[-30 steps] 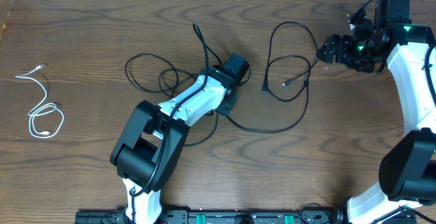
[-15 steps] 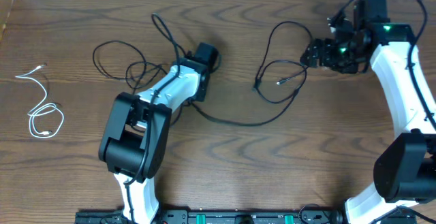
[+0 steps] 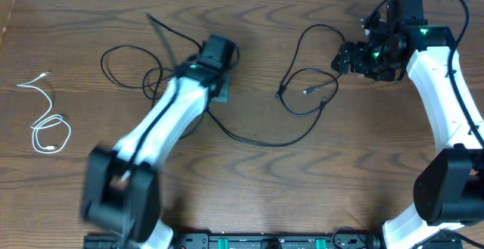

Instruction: Untangle cables

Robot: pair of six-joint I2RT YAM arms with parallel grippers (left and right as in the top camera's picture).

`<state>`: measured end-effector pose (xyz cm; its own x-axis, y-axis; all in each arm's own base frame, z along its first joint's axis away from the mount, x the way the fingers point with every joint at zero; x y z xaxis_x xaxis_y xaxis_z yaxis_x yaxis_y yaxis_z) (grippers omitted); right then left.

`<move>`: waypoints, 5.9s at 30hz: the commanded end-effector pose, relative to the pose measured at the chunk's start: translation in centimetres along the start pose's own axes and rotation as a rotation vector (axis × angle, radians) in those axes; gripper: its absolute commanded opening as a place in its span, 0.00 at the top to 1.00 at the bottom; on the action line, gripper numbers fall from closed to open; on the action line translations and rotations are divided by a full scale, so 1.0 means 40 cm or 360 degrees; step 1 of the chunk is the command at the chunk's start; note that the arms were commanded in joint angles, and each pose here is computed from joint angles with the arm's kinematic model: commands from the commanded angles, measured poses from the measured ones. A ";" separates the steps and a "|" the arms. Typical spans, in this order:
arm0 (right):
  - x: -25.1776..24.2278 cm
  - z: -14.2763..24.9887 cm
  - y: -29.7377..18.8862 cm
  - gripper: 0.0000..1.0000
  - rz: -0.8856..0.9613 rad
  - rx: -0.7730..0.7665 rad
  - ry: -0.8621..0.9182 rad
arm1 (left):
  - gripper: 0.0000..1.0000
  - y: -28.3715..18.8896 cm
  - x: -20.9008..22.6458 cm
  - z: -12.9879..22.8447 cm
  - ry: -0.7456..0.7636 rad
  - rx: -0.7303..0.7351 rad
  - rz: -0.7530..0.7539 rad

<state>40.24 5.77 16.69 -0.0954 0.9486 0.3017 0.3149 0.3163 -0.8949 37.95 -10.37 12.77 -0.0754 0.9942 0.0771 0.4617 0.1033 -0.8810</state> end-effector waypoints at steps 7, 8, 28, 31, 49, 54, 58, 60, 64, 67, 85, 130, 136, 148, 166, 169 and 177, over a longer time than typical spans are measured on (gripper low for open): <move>0.000 0.004 0.002 0.11 0.0015 0.0005 0.0009 | 0.92 -0.386 0.048 -0.193 -0.0202 -0.0803 0.0274; 0.000 0.005 0.002 0.10 0.0013 0.0006 0.0009 | 0.92 -0.420 0.051 -0.210 -0.0227 -0.0887 0.0306; 0.037 0.034 0.014 0.10 -0.0019 0.0084 -0.0097 | 0.91 -0.162 0.139 -0.150 -0.0438 -0.0431 -0.0058; 0.037 0.035 0.013 0.10 -0.0018 0.0087 -0.0096 | 0.87 -0.088 0.196 -0.164 -0.0547 -0.0391 -0.0136; 0.037 0.034 0.014 0.10 -0.0018 0.0085 -0.0097 | 0.78 0.144 0.480 -0.155 -0.0946 -0.0280 -0.0396; 0.038 0.028 0.014 0.10 -0.0019 0.0068 -0.0102 | 0.56 0.078 0.406 -0.176 -0.0819 -0.0283 -0.0154; 0.038 0.029 0.014 0.10 -0.0019 0.0071 -0.0101 | 0.50 -0.032 0.343 -0.206 -0.0753 -0.0405 -0.0055; 0.038 0.028 0.014 0.10 -0.0019 0.0069 -0.0102 | 0.48 -0.085 0.290 -0.207 -0.0688 -0.0439 0.0005; 0.038 0.028 0.014 0.09 -0.0019 0.0069 -0.0102 | 0.43 -0.137 0.169 -0.165 -0.0490 -0.0374 0.0114; 0.033 0.030 0.014 0.09 0.0000 0.0074 -0.0100 | 0.40 -0.136 0.066 -0.100 -0.0298 -0.0199 0.0264; 0.020 0.037 0.014 0.09 0.0052 0.0093 -0.0095 | 0.37 -0.062 -0.058 0.225 -0.0624 0.0529 0.0257; 0.015 0.047 0.018 0.10 0.0064 0.0116 -0.0116 | 0.32 0.043 -0.282 0.333 -0.0338 0.0755 0.0602; 0.008 0.058 0.038 0.08 0.0064 0.0123 -0.0124 | 0.32 -0.012 -0.300 0.268 0.0081 0.0529 0.0779; 0.004 0.062 0.052 0.06 0.0062 0.0118 -0.0124 | 0.31 -0.040 -0.259 0.325 0.0902 0.0500 0.0850; 0.004 0.057 0.052 0.03 0.0061 0.0105 -0.0127 | 0.32 0.013 -0.249 0.417 0.1161 0.0699 0.0836; 0.005 0.057 0.052 0.03 0.0061 0.0106 -0.0128 | 0.31 0.023 -0.252 0.425 0.1171 0.0680 0.0843; 0.006 0.058 0.052 0.03 0.0056 0.0107 -0.0127 | 0.32 0.055 -0.232 0.441 0.1187 0.0662 0.0766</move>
<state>38.80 6.67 14.17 -0.1513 0.9561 0.2510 0.2557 0.2831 -0.9244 24.22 -20.47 2.56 0.6711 0.7109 -0.2105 -0.0607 -0.2302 -0.9712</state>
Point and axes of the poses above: each gripper's point midway between its finger pads, its own y axis out along the fingers, its own x axis along the line the jaws close on, z = x × y, the point moved 2 cm from there along -y, back along the fingers, and after that the axes turned 8 degrees about -y, right-handed, at the moved point
